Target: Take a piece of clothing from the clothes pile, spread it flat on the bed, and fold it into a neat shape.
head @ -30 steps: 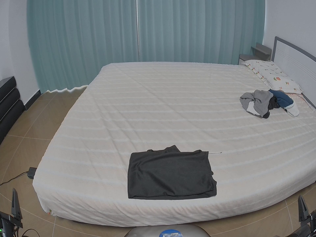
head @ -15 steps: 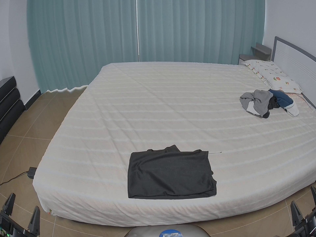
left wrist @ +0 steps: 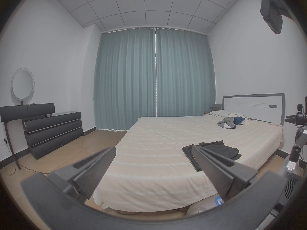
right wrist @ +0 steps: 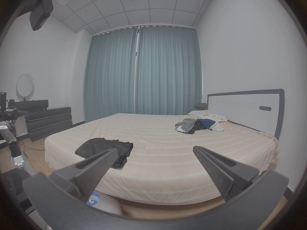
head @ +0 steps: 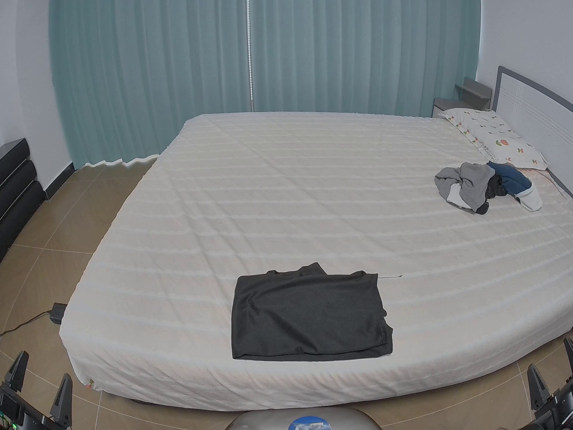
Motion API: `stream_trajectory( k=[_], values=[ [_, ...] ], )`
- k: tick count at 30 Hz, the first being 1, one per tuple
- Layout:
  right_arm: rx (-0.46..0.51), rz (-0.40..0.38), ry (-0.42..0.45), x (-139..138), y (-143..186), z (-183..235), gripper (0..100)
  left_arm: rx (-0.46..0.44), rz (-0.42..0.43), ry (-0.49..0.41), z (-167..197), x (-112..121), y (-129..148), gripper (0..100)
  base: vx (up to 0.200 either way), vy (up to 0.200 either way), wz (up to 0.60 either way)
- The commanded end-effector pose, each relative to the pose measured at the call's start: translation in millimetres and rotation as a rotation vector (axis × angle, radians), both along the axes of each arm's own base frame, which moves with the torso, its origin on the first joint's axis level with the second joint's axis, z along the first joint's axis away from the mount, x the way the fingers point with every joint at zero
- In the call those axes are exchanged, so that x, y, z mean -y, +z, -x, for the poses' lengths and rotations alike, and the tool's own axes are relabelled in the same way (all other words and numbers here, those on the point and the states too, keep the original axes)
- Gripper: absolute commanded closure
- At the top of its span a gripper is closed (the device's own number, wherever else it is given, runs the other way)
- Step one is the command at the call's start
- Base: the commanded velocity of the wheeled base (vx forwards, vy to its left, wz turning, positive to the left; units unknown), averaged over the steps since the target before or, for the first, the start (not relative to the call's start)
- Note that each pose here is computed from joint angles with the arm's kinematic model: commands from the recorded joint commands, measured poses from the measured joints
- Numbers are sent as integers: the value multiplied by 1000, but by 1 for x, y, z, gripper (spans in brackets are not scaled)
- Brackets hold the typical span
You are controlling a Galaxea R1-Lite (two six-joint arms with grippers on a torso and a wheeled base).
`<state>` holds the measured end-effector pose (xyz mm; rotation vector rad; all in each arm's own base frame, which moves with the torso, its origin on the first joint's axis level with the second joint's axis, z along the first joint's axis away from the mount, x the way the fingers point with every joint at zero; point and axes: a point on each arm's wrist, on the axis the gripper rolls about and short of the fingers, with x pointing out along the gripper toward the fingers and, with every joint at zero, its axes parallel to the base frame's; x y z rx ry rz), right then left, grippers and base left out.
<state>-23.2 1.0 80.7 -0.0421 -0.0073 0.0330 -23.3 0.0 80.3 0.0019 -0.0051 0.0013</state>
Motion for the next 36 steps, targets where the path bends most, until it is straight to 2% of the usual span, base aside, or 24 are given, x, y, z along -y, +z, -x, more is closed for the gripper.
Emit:
stream_trajectory(
  k=[1, 18, 36],
  values=[
    [-11, 1, -1, 0, -5, 0, 0, -5, -1, 0, 0, 0, -5, 0, 0, 0, 0],
    [-6, -30, -2, 0, -5, -1, 0, -7, -4, -6, 0, 0, -5, 0, 0, 0, 0],
    [-9, -30, -4, 0, -5, -1, 0, -7, -4, -6, 0, 0, -5, 0, 0, 0, 0]
  ],
)
